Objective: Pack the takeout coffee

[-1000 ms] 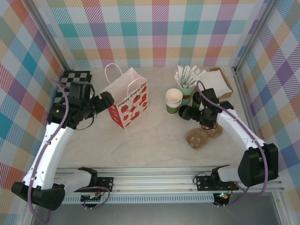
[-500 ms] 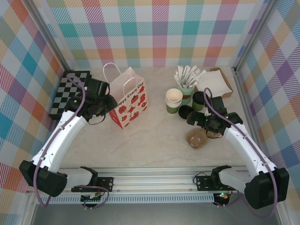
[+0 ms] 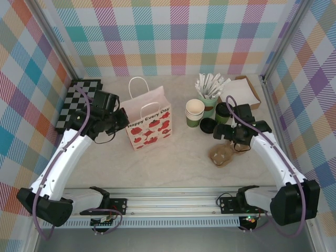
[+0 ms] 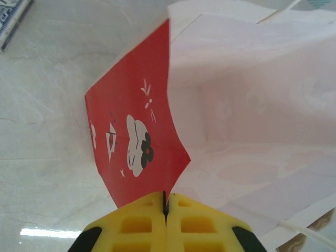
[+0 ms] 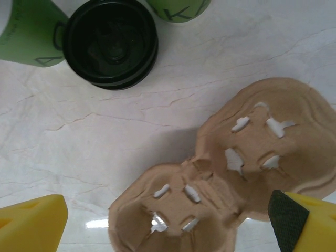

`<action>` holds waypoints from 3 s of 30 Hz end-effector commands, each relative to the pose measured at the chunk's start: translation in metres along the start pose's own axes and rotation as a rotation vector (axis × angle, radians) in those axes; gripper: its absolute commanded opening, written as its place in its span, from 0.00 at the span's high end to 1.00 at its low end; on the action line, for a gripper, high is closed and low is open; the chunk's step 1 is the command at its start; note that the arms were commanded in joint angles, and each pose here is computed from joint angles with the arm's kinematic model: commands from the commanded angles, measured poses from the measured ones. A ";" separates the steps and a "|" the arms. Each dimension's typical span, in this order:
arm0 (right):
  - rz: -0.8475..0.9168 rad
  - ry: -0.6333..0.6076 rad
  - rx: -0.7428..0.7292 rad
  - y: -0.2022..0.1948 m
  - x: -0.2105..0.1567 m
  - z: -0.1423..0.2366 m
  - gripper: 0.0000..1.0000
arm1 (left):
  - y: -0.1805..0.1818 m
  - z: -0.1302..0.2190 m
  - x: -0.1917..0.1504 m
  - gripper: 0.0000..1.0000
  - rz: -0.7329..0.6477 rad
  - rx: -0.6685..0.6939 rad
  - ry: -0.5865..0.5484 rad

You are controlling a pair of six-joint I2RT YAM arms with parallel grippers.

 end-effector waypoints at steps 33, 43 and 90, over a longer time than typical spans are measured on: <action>-0.039 0.355 0.243 0.034 -0.050 -0.034 0.00 | -0.046 0.011 0.036 0.00 -0.617 -0.162 -0.284; 0.208 0.195 0.267 0.036 -0.032 -0.011 0.00 | -0.092 -0.007 0.045 0.02 -1.126 -0.345 -0.312; 0.935 0.470 0.078 0.015 -0.080 -0.089 0.38 | -0.043 -0.036 0.085 0.91 -0.168 -0.003 -0.171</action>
Point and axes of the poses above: each hand's point on the last joint's axis, 136 mm out from that joint toward the fingers, its own z axis back along the fingers, its own y axis along the line the jaws close on, x = y × z, the point moved 5 cm from there along z, back along the fingers, and after that the axes turned 5 degrees about -z, right-handed, at the moved point
